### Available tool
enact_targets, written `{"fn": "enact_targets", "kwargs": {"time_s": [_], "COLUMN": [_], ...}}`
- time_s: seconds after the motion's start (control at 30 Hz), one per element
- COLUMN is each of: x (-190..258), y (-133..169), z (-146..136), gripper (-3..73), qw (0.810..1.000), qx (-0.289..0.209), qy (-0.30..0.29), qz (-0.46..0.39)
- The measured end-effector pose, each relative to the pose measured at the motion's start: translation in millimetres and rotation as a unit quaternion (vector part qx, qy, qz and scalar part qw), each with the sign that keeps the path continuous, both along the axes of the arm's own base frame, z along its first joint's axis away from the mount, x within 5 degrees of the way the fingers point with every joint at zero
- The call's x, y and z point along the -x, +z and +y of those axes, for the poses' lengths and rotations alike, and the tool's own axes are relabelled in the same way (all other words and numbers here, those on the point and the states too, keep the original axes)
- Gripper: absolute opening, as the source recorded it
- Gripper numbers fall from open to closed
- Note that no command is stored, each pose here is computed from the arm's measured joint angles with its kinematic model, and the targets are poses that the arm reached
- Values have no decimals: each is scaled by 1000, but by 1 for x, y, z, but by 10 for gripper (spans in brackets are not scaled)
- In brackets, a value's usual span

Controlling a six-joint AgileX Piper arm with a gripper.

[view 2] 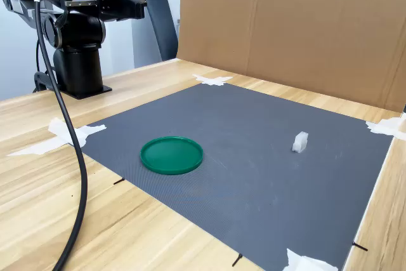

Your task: Grasp a white terminal and put it in the green lid.

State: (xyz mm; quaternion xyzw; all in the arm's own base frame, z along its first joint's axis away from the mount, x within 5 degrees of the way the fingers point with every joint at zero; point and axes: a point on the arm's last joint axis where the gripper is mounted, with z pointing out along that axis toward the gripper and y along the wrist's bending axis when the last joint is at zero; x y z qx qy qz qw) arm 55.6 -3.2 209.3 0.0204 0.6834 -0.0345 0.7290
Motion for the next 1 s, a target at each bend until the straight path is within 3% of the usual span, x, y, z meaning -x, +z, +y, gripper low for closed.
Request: {"fn": "enact_targets", "kwargs": {"time_s": [1.0], "x": [-7], "y": [-3], "z": [-3], "gripper": [-27], "qw": [999], "qx": [-4], "qy": [-11], "qz": [31]}}
